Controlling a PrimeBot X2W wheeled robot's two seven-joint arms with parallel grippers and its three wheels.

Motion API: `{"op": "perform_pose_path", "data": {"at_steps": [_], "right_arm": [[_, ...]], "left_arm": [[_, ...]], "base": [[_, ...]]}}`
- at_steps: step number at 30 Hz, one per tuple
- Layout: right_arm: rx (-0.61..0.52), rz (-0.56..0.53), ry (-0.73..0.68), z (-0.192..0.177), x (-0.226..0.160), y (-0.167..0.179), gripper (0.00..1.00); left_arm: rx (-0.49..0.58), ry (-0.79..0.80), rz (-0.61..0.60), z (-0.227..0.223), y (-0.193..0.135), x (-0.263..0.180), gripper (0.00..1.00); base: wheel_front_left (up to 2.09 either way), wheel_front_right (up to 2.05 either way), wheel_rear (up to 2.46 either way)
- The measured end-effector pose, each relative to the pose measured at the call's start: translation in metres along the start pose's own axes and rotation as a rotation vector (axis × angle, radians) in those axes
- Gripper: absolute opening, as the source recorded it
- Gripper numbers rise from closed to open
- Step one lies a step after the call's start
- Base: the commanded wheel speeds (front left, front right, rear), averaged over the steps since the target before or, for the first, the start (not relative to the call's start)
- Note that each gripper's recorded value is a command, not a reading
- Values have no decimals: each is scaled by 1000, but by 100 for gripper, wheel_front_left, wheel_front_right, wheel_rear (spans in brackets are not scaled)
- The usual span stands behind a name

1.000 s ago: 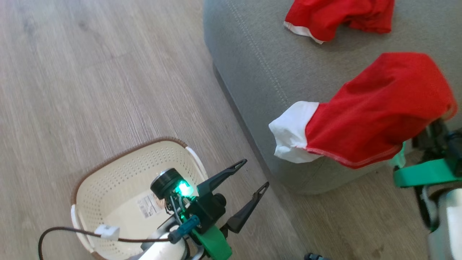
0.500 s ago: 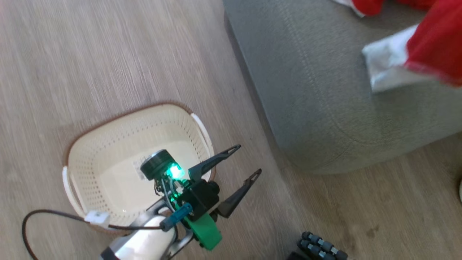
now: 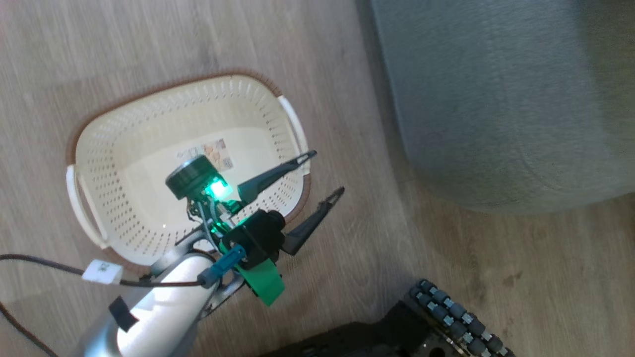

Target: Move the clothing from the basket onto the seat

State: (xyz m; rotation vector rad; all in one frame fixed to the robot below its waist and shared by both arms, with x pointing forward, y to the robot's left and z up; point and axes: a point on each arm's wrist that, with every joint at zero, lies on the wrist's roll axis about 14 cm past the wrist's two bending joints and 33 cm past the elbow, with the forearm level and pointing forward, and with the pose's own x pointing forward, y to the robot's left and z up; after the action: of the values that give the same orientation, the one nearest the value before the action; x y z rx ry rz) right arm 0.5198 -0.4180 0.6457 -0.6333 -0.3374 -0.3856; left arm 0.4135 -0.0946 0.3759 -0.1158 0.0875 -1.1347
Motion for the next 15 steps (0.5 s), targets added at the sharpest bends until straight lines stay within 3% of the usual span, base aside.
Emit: {"op": "perform_pose_path", "data": {"at_steps": [7,15], "right_arm": [[3,-25,108,-57,23,16,0],[42,-208,304,-132,16,-5,0]], "left_arm": [[-41,51,54,-30,19,-15,100],[-66,88,87,-52,29,-25,100]], "base": [[0,0,0],[0,0,0]]}}
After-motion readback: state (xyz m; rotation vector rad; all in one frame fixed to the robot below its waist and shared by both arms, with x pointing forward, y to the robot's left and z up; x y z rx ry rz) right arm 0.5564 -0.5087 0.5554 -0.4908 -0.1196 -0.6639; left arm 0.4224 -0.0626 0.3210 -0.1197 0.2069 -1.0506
